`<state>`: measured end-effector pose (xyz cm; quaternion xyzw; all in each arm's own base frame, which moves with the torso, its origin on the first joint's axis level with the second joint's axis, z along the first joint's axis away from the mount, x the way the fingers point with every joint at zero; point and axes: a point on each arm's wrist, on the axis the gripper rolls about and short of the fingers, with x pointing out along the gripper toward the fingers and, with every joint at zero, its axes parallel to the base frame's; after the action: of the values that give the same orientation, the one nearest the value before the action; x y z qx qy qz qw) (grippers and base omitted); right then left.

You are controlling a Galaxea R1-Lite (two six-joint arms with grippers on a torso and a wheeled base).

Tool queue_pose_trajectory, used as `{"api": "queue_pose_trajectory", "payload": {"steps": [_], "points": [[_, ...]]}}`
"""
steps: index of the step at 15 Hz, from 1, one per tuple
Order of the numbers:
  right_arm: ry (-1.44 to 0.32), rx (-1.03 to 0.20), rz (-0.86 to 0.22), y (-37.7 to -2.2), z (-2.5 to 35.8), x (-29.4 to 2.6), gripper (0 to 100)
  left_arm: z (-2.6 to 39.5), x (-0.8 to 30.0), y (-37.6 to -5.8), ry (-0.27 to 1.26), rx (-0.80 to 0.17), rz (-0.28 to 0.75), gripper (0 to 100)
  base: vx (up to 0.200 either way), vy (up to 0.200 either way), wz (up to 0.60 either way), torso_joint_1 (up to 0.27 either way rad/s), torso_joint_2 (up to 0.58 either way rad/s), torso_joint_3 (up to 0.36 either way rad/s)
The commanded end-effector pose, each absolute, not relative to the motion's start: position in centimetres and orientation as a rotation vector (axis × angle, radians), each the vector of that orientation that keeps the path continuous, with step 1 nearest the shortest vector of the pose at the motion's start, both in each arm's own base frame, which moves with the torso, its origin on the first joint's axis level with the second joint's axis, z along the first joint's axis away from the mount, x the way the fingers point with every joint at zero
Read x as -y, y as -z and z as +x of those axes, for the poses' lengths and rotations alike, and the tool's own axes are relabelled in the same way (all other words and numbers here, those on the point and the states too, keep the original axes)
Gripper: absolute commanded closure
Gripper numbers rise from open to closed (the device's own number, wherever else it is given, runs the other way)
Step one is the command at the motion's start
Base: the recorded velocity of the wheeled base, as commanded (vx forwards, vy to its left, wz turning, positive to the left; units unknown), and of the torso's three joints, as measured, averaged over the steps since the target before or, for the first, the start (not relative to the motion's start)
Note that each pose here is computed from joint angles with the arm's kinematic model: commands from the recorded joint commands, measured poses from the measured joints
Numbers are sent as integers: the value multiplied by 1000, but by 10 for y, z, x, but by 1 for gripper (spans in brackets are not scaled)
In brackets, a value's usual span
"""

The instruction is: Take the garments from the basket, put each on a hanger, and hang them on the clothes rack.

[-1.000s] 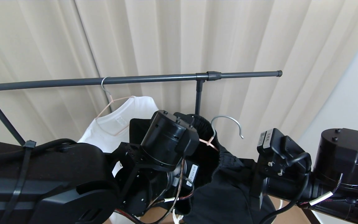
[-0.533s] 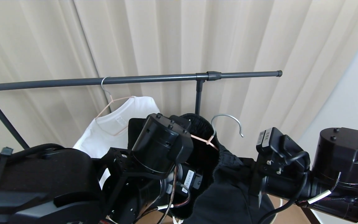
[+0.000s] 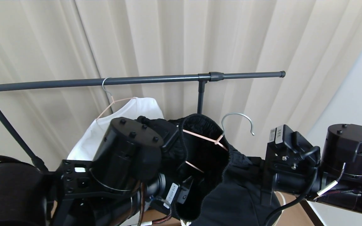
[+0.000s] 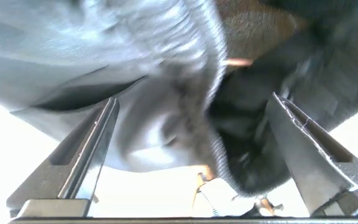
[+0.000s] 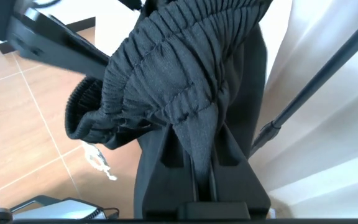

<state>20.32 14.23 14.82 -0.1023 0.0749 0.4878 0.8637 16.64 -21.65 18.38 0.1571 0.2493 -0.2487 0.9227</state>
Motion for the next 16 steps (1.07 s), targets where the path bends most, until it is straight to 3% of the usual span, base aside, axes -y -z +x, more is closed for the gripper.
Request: {"api": "queue_pose_trajectory", "payload": {"steps": [1,6,11,16], "points": [[-1015,-165,-209,-146,207,-136,100,152,197,-195,526,-466,332,0,0,0,0,0,0,0],[-1091,-171,-206,-141,209,-126,100,135,169,-210,563,-367,445,0,0,0,0,0,0,0],[-1195,-181,-218,-129,213,-119,100,150,140,-221,603,-310,554,0,0,0,0,0,0,0],[-1298,-220,-206,-117,217,-136,100,176,118,-219,796,-278,586,0,0,0,0,0,0,0]]}}
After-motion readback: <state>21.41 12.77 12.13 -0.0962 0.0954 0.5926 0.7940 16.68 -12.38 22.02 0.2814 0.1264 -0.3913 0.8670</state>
